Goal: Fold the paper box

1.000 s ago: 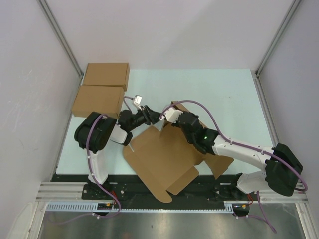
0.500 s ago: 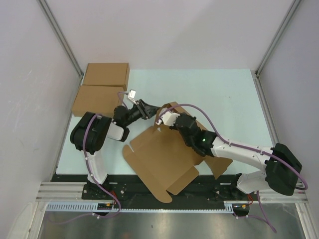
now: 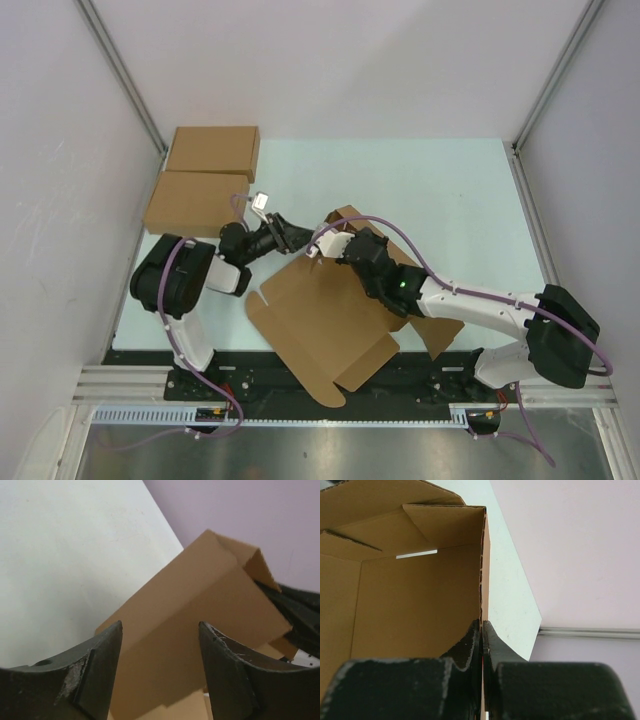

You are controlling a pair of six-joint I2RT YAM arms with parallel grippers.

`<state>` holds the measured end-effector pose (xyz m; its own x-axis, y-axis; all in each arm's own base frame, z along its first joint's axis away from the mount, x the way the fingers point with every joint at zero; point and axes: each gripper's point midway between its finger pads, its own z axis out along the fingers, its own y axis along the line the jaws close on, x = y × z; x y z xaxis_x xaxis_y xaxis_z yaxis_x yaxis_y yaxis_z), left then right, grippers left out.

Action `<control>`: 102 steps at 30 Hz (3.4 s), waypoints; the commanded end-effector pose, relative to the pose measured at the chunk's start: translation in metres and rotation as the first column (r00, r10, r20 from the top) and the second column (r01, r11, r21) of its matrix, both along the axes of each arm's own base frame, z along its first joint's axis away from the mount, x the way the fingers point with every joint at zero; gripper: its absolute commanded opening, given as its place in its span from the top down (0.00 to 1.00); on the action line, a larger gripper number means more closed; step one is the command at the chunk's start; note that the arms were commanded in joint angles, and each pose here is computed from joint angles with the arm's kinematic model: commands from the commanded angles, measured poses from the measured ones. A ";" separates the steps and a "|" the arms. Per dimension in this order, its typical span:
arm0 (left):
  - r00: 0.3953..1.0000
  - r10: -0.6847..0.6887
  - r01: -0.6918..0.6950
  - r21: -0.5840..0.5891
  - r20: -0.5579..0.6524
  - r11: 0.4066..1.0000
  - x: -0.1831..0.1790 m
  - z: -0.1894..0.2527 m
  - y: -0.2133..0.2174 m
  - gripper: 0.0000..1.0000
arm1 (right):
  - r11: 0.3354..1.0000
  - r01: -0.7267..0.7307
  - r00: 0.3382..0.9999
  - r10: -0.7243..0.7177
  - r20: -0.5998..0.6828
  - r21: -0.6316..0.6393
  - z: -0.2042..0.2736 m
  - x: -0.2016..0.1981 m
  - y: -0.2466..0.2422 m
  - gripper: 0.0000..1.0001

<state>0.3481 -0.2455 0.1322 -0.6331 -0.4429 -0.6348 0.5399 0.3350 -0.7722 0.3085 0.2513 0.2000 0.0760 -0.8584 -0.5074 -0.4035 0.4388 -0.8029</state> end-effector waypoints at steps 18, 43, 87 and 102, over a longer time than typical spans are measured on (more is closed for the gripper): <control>0.854 -0.069 0.034 0.078 0.515 0.996 -0.035 0.063 -0.015 0.24 | 0.993 -0.114 0.985 0.115 -0.126 0.010 -0.033 -0.013 0.021 1.00; 0.848 0.052 -0.086 0.040 0.527 0.995 -0.047 0.063 -0.006 0.13 | 0.989 -0.139 0.982 0.144 -0.125 0.048 -0.030 -0.015 0.030 1.00; 0.817 0.176 -0.319 0.175 0.549 0.932 0.014 0.049 -0.024 0.64 | 0.978 -0.204 0.960 0.208 -0.188 0.042 -0.054 -0.039 0.054 1.00; 0.824 0.033 -0.132 0.135 0.566 0.982 -0.020 0.050 -0.043 0.22 | 0.976 -0.213 0.957 0.217 -0.193 0.042 -0.055 -0.039 0.055 1.00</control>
<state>0.3366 -0.2729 0.1315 -0.2450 -0.2498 -0.9368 0.7249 0.5945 -0.3481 0.3074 0.2616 0.1958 0.0717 -0.8556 -0.5126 -0.3952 0.4475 -0.8023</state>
